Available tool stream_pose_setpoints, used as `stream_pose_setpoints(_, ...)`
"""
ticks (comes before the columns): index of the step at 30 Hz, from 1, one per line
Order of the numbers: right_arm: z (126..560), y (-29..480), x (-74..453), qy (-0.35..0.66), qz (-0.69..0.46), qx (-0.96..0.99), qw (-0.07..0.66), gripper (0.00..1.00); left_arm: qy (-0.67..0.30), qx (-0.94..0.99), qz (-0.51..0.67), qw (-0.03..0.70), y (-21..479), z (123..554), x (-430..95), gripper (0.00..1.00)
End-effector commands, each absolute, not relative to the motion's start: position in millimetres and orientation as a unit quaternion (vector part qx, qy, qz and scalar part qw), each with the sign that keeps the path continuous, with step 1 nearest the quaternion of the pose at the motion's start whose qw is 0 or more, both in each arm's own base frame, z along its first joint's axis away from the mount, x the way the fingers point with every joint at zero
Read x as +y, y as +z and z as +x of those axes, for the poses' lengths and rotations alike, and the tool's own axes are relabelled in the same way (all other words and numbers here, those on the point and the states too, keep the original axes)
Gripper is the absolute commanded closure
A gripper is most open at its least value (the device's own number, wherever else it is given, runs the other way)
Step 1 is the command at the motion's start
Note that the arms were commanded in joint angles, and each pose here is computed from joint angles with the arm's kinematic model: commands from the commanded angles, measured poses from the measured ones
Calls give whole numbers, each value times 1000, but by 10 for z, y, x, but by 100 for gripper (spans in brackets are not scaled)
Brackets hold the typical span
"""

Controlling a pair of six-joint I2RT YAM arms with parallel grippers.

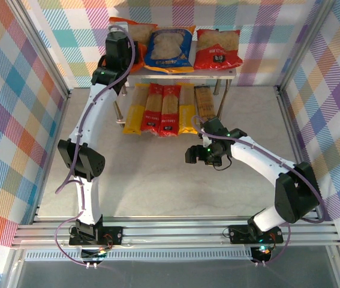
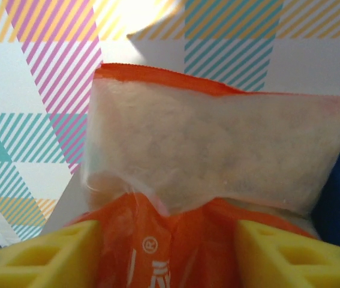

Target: Place and organize the pasta boxes and bags onto the shelf

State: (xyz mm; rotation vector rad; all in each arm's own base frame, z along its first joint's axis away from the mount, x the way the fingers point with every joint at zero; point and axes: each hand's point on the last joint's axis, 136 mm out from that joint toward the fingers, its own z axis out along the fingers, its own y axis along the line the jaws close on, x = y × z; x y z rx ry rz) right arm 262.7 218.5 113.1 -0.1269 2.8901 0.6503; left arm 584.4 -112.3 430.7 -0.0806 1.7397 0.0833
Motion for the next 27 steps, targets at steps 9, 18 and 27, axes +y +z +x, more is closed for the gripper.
stream_pose_setpoints(9,2759,1380,2102,229,-33,958,170,10,4,735,-38,677,4729,5635,-1088,10)
stream_pose_setpoints(18,2865,1814,1765,191,-11,940,284,4,-16,687,-46,725,5201,5341,-1033,5)
stream_pose_setpoints(27,3005,2066,1309,143,57,926,346,12,19,660,-56,749,5570,4726,-804,16)
